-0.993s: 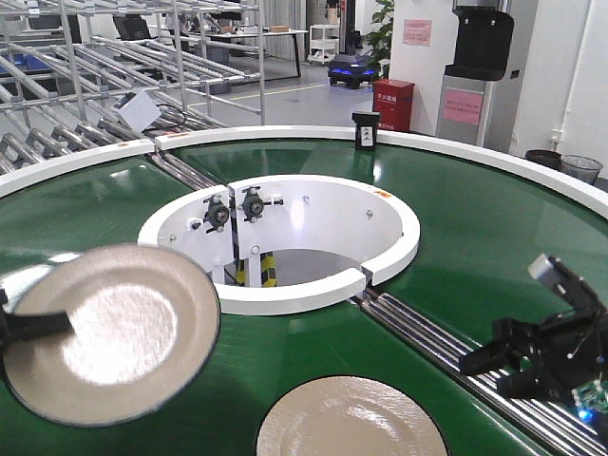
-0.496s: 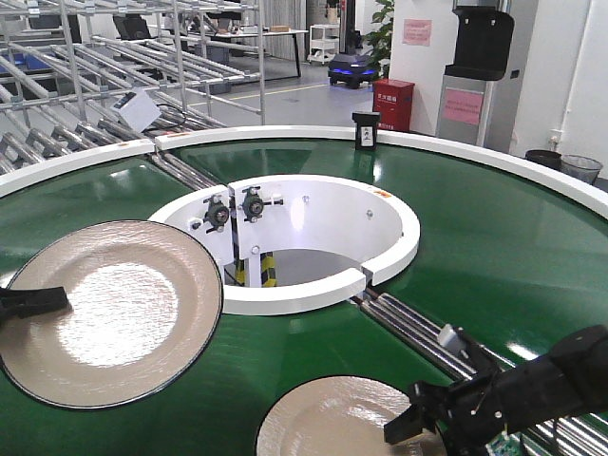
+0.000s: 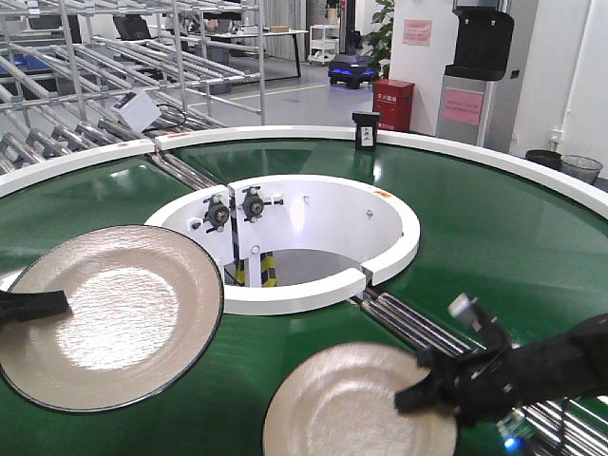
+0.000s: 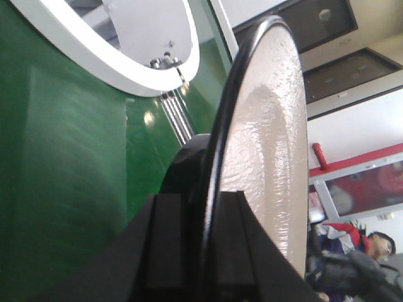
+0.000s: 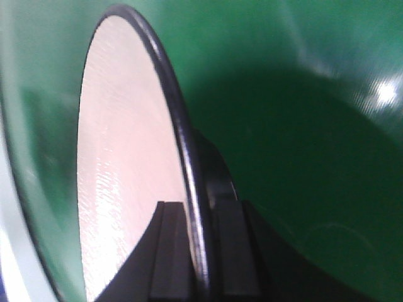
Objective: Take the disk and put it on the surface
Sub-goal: 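Grip each plate rim and lift both plates upright off the conveyor, then hold both plates while the base drives to the steel table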
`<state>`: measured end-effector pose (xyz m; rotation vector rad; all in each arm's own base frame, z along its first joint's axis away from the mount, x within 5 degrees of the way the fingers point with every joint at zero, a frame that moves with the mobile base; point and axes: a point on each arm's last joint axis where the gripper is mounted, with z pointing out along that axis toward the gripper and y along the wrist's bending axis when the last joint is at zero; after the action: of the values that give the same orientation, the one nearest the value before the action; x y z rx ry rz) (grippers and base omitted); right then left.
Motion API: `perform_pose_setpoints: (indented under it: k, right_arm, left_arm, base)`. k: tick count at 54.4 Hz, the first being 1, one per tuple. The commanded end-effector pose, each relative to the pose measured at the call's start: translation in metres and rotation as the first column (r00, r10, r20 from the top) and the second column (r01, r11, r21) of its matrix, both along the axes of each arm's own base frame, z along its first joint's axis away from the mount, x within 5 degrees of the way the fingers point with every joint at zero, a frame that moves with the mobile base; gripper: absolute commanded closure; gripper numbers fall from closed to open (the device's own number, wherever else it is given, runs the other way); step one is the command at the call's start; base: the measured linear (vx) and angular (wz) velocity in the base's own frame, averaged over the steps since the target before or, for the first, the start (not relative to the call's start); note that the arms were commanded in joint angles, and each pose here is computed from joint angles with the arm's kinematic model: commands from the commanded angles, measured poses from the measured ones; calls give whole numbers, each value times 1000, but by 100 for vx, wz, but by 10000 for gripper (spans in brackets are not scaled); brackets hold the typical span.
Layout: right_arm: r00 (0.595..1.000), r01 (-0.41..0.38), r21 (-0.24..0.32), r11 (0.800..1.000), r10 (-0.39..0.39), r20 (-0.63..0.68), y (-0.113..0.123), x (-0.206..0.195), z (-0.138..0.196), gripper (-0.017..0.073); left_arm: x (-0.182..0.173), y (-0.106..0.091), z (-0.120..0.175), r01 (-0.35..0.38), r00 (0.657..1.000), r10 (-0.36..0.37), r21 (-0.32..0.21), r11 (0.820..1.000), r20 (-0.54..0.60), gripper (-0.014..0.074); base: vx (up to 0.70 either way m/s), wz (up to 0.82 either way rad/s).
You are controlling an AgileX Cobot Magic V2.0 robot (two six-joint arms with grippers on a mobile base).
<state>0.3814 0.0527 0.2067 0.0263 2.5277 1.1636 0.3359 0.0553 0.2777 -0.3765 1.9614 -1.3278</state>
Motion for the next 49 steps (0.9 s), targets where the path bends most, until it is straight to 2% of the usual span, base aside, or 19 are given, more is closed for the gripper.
perform_pose_setpoints:
  k: [1,9,14,21,31,49]
  right_arm:
    - [986,53,176,983,-79,147,-11,-14,80,568]
    - [949,105,223,969,-164,269,-32,-47,142,568]
    - [914,140,223,965,-213,347,-42,-68,172,568]
    - [874,167,221,961,-248,419,-50,-90,197,568]
    - [865,168,224,960,-253,434,-49,-98,205,568]
    - [865,170,219,961,-252,434,-49,-97,204,568]
  left_arm:
    - [-11,-10,42,58,991,-45,-102,993,128,594]
    - [-26,-16,54,54,990,-38,-112,992,136,594]
    - [-36,-20,62,44,990,-27,-125,991,136,594]
    - [-46,-28,74,45,988,-26,-121,992,151,594]
    - [-48,-46,79,85,984,-64,-121,989,165,594]
    - [-52,-50,82,130,978,-108,-113,985,179,594]
  base:
    - [0,0]
    - [0,0]
    - [0,0]
    - [0,0]
    - [0,0]
    - [0,0]
